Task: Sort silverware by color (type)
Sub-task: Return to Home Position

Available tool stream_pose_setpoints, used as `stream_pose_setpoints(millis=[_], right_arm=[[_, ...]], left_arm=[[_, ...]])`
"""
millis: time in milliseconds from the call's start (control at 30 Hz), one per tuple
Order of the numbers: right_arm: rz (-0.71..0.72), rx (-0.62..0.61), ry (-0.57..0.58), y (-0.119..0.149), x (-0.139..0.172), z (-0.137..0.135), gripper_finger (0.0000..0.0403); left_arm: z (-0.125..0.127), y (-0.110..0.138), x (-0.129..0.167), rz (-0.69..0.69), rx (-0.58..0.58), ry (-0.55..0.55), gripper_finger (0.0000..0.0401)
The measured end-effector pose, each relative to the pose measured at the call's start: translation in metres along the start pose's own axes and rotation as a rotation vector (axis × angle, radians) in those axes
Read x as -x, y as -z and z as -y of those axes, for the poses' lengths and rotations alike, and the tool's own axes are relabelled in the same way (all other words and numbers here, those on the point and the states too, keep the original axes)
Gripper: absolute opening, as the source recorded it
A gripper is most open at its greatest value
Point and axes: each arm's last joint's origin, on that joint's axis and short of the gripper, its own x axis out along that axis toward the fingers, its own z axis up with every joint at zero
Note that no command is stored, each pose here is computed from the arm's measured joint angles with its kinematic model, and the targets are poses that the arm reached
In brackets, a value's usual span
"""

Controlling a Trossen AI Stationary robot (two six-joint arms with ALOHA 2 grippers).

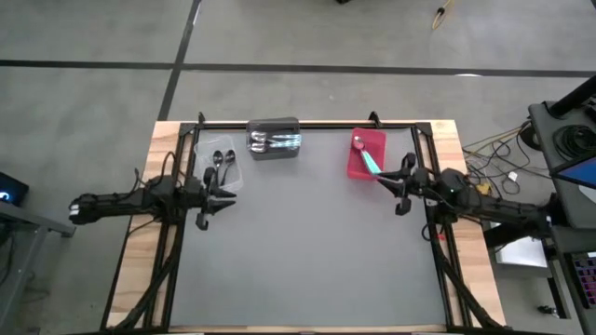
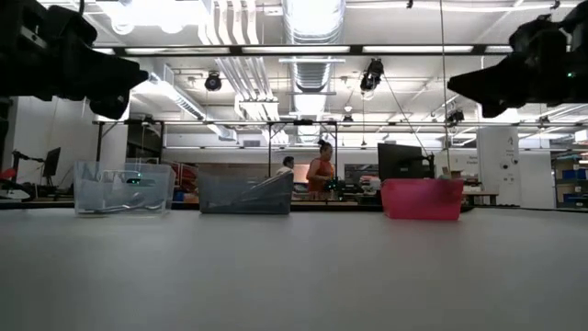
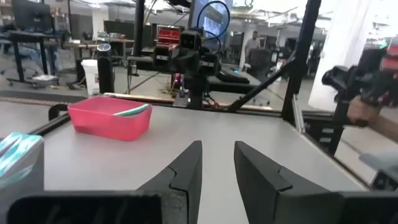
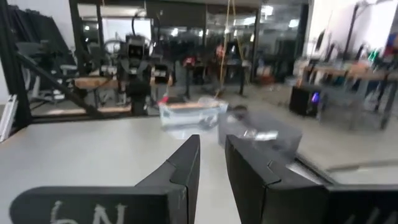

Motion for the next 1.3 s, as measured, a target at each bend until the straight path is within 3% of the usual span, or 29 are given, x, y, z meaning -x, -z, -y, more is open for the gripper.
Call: stream_pose_setpoints(millis=[167,433,567,700,833,967,1200,1233,1300], right_arm=[[-0.003,0.054,0.002,0.001,0.005,0.0,0.0068],[-0.117,0.045,0.006,0.012,0.004,0.0,0.0068],[-0.162,0.042,0.102,0.015,0.003,0.003,0.0068],[-0.186,-0.04,0.114,0.018,0.001,0.003,0.0068],[-0.192,-0.271,0.138,0.02,0.001,0.003,0.0068],[-0.188,-0.372,0.15,0.02,0.0,0.003,0.0068],[-0.124,-0.358,0.091,0.013,0.004,-0.002,0.0068],[-0.099,-0.327,0.064,0.011,0.005,-0.004,0.0068],[-0.08,-0.145,-0.015,0.008,0.007,-0.006,0.0068]], left_arm=[[-0.001,0.003,0.0,-0.011,-0.087,-0.005,0.0076],[-0.002,0.005,-0.001,-0.026,-0.115,-0.032,0.0076],[-0.005,0.007,-0.002,-0.049,-0.077,-0.128,0.0076],[-0.007,0.008,-0.003,-0.066,-0.126,-0.182,0.0076],[-0.007,0.009,-0.004,-0.085,-0.126,-0.184,0.0076],[-0.007,0.011,-0.005,-0.1,-0.126,-0.185,0.0076],[-0.007,0.012,-0.006,-0.117,-0.126,-0.186,0.0076],[-0.007,0.012,-0.006,-0.121,-0.126,-0.186,0.0076],[-0.007,0.013,-0.006,-0.122,-0.126,-0.186,0.0076]])
